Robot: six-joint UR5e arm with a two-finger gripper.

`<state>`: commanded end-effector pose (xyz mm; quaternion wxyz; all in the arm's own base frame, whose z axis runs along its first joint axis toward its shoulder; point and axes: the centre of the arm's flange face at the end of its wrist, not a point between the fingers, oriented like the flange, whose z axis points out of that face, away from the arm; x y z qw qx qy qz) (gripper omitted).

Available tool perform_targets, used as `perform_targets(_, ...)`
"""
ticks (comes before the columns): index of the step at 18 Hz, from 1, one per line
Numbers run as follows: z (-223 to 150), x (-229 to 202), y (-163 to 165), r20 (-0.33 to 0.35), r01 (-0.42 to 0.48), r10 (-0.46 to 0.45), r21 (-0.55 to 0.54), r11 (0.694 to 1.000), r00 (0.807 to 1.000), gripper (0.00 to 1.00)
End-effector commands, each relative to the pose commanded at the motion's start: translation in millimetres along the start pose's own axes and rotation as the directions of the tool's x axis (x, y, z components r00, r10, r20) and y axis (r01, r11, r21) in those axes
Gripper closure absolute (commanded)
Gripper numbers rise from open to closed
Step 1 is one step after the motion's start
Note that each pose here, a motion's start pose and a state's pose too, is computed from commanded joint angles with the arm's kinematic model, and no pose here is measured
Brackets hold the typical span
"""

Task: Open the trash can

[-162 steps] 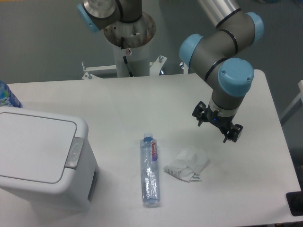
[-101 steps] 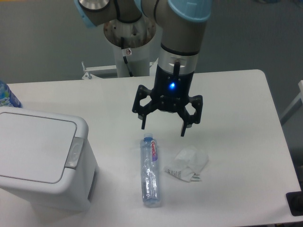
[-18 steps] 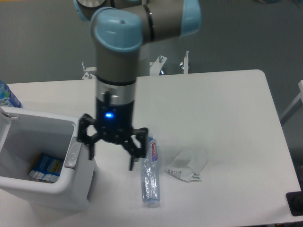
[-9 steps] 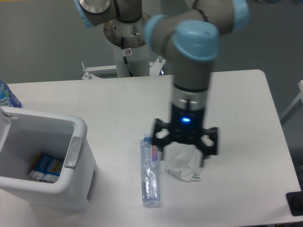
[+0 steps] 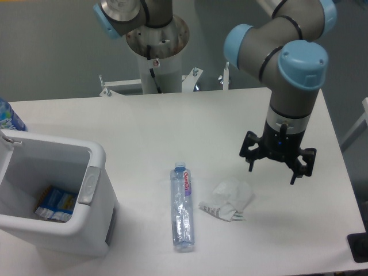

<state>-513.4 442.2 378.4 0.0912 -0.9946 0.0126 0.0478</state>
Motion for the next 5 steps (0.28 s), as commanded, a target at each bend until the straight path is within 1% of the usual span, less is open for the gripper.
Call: perform_targets(5,6.6,1.0,5.2,0.007,-0.02,0.02,-0.046,0.999,1.0,0.0)
